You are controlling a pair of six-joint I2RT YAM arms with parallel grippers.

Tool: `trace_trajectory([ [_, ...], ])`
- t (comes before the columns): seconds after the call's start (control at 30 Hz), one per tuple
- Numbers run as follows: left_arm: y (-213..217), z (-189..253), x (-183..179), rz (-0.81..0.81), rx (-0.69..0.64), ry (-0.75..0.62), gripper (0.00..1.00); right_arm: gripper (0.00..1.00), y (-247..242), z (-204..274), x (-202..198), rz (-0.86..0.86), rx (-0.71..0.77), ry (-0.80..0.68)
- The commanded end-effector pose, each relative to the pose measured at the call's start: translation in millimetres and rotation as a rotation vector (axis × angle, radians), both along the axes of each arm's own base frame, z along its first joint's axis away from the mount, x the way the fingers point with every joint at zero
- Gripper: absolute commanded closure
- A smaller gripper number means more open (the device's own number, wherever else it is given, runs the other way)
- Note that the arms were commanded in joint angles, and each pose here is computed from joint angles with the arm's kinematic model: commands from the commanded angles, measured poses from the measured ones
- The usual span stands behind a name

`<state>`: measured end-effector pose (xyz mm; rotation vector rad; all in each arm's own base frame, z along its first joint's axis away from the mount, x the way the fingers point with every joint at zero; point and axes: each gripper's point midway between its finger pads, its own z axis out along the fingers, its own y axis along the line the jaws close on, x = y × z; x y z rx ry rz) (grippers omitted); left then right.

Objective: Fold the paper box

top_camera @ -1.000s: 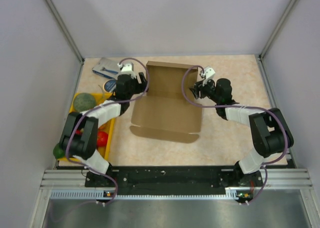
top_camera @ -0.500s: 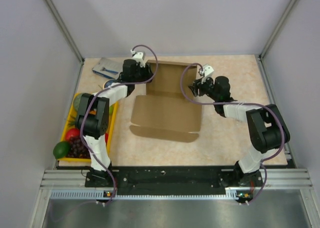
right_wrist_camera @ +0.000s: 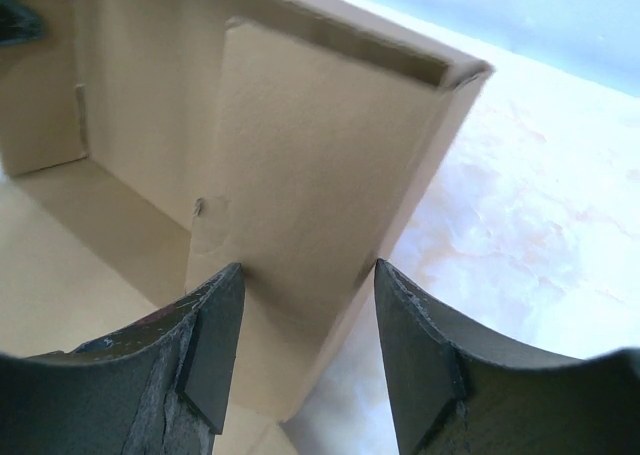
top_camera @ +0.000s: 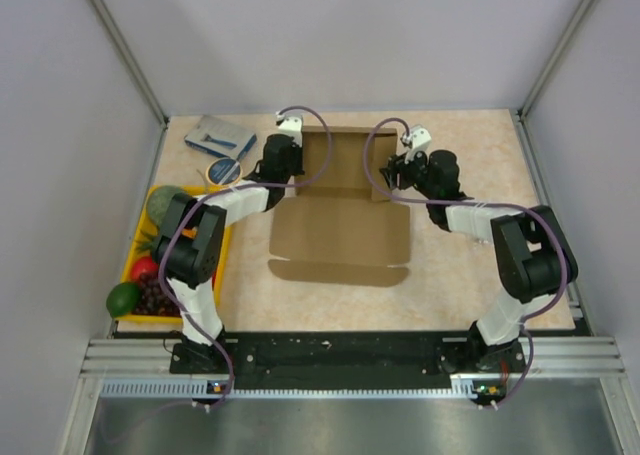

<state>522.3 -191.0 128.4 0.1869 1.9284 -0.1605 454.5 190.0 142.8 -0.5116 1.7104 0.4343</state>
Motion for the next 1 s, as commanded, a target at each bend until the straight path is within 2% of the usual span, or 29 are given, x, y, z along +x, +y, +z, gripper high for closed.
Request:
trace_trajectory([
  [0.0,-3.4,41.9,-25.4,-0.015,-0.01,-0.15,1.0,0.45,-9.5,28.3,9.1,-0.098,0.034,-0.037],
  [0.13,-5.6,38.4,-53.8,-0.054,-0.068,-0.12,1.0,0.45,-12.6,34.2,0.5,-0.119,0.064,-0.031],
  [0.3,-7.0,41.0,-84.9,-0.079,-0.177,-0.098,1.0,0.44,10.6,29.3,-11.8,-0.001,0.056,-0.019],
  [0.4,-2.8,42.8,-99.6,-0.064,-0.212,-0.103,1.0,0.44,32.0,16.3,-29.1,0.04,-0.035,0.0],
  [0.47,-3.8,50.1,-109.0,-0.073,-0.232,-0.117,1.0,0.44,30.6,6.3,-38.3,0.005,-0.091,0.0],
  [0.53,-5.9,58.7,-118.7,-0.064,-0.236,-0.14,1.0,0.47,27.3,11.4,-44.5,-0.06,-0.085,-0.01],
  [0.57,-6.7,62.4,-122.1,-0.058,-0.229,-0.155,1.0,0.53,23.4,5.1,-49.2,-0.082,-0.082,0.008],
  [0.67,-6.4,72.5,-134.3,-0.014,-0.212,-0.192,1.0,0.59,14.6,-2.0,-60.4,-0.152,-0.081,0.051],
  [0.77,-7.6,76.5,-143.2,0.006,-0.205,-0.209,1.0,0.55,12.8,-3.9,-74.1,-0.182,-0.097,0.05],
  [0.97,1.6,73.1,-152.6,0.056,-0.182,-0.215,1.0,0.55,-0.8,-7.3,-90.8,-0.261,-0.099,0.115],
])
